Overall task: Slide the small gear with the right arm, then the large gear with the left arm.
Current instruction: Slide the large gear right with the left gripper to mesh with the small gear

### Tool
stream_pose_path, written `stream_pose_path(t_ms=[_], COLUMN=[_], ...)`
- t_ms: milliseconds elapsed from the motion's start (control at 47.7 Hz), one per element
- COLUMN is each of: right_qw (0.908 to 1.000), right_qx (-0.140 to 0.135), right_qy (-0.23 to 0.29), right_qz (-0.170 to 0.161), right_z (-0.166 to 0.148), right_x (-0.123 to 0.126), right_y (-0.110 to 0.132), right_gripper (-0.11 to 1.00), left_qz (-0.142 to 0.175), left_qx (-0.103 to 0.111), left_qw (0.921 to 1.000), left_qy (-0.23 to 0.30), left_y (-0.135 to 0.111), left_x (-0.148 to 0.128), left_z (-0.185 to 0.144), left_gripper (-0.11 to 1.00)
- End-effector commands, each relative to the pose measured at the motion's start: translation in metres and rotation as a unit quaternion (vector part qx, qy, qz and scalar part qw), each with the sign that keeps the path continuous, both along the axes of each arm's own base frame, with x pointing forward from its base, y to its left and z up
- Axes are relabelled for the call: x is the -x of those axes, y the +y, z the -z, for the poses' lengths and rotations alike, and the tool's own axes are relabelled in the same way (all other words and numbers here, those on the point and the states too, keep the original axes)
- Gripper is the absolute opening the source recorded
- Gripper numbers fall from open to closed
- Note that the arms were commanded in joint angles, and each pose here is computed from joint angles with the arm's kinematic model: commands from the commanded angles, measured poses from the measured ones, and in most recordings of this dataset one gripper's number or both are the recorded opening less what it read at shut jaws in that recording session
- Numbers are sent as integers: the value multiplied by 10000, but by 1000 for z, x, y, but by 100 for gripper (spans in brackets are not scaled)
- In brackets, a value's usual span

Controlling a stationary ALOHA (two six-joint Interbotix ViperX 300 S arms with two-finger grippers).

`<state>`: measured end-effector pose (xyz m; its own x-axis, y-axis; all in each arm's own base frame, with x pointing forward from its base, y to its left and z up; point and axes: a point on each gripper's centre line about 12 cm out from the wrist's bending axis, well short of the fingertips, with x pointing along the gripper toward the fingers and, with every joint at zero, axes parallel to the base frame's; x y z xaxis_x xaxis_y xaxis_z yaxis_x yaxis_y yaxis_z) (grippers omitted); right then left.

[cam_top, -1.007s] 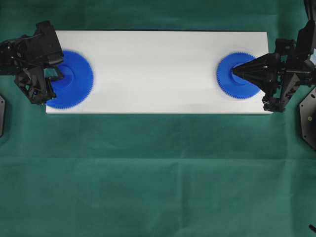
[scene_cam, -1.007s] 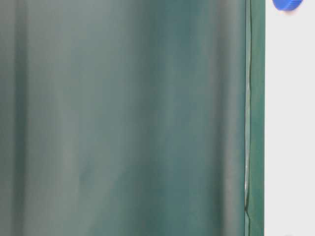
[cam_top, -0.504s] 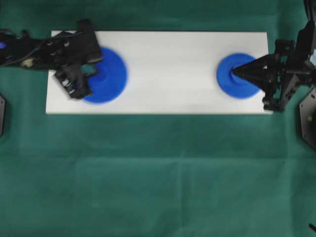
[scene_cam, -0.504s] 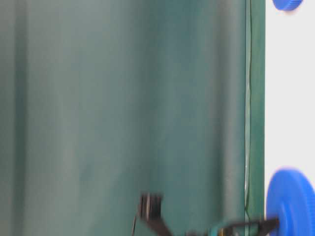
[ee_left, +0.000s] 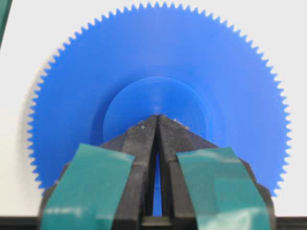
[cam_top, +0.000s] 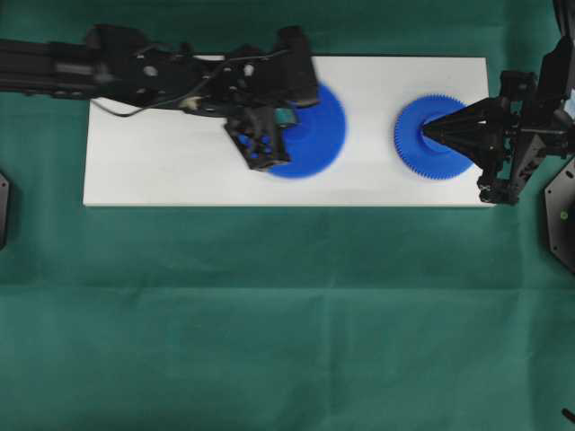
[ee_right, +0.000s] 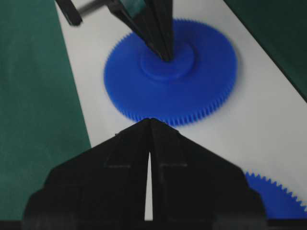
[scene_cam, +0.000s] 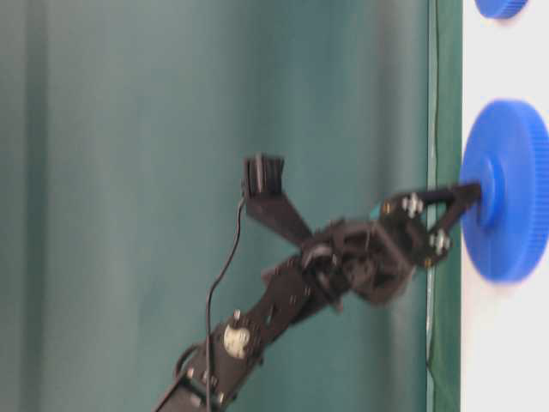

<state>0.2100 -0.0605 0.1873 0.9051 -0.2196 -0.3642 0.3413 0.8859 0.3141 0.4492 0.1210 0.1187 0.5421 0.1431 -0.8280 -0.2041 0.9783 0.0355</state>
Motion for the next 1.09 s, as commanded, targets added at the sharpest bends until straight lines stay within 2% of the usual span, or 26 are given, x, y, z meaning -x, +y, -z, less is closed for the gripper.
stream_pose_path(t_ms=[0,126,420,1070], right_qw=[9999,9998,9997,9996], right_qx=[57,79,114,115], right_qy=[-133,-175,-206,-237], right_qz=[-30,-33,-39,-38], right_z=[-7,-8,-8,-8], right_x=[-2,0,4,6], right_y=[0,1,2,3], right_gripper=[50,50,50,50], left_qz=[148,279,361,368], left_qx=[-46,-117,-169,-121], left_qw=[9998,9994,9986,9991], left_qy=[-83,-185,-362,-152], left_y=[-6,-8,-8,-10], left_x=[-19,-38,-71,-64], left_z=[-1,-5,-12,-7], left_gripper=[0,0,0,0])
